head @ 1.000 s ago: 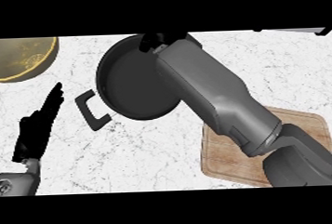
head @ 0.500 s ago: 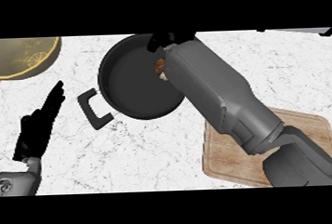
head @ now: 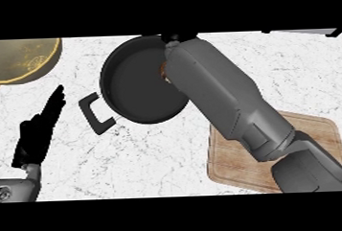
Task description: Pick the cupcake from the cutting board and place it in the pot
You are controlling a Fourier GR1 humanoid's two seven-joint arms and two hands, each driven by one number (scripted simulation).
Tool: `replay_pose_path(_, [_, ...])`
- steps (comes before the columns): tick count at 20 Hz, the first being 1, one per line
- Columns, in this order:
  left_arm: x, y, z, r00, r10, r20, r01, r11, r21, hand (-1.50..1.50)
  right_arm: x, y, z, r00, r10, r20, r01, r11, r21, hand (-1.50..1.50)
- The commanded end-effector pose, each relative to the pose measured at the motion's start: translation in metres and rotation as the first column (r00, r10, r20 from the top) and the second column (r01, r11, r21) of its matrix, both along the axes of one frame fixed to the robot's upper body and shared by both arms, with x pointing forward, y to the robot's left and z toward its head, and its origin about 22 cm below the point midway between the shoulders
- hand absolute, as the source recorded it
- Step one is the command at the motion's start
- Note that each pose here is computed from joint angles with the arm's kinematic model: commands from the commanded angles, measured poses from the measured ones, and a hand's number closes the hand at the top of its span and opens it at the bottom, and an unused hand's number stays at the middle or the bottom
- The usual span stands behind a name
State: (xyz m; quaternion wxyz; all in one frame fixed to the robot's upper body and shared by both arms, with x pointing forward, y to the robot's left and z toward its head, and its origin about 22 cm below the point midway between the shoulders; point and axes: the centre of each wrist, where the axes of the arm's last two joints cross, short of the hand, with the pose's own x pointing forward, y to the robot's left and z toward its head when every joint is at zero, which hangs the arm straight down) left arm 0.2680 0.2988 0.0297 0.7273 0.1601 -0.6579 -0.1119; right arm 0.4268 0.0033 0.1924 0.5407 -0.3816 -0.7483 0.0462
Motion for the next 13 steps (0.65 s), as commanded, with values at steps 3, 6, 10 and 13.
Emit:
replay_pose_path(3, [-0.002,0.009,-0.005,1.0,0.024,-0.016,-0.024,1.0,-0.002,0.0,-0.008,0.003,0.003,0.998,0.056,0.027,-0.06,0.981,0.187,-1.5])
replay_pose_path(6, [-0.022,0.024,-0.012,0.998,0.051,-0.031,-0.051,0.999,-0.008,0.0,-0.017,0.001,-0.012,0.996,0.092,0.02,-0.094,0.966,0.241,-1.5])
replay_pose_path(10, [-0.012,0.013,-0.006,0.994,0.095,-0.052,-0.096,0.995,-0.012,0.0,-0.043,0.014,-0.029,0.985,0.166,0.042,-0.171,0.946,0.276,-1.5])
replay_pose_path(13, [-0.019,0.027,0.002,0.996,0.086,-0.04,-0.086,0.996,0.005,0.0,-0.055,0.015,-0.049,0.985,0.165,0.047,-0.171,0.945,0.278,-1.5])
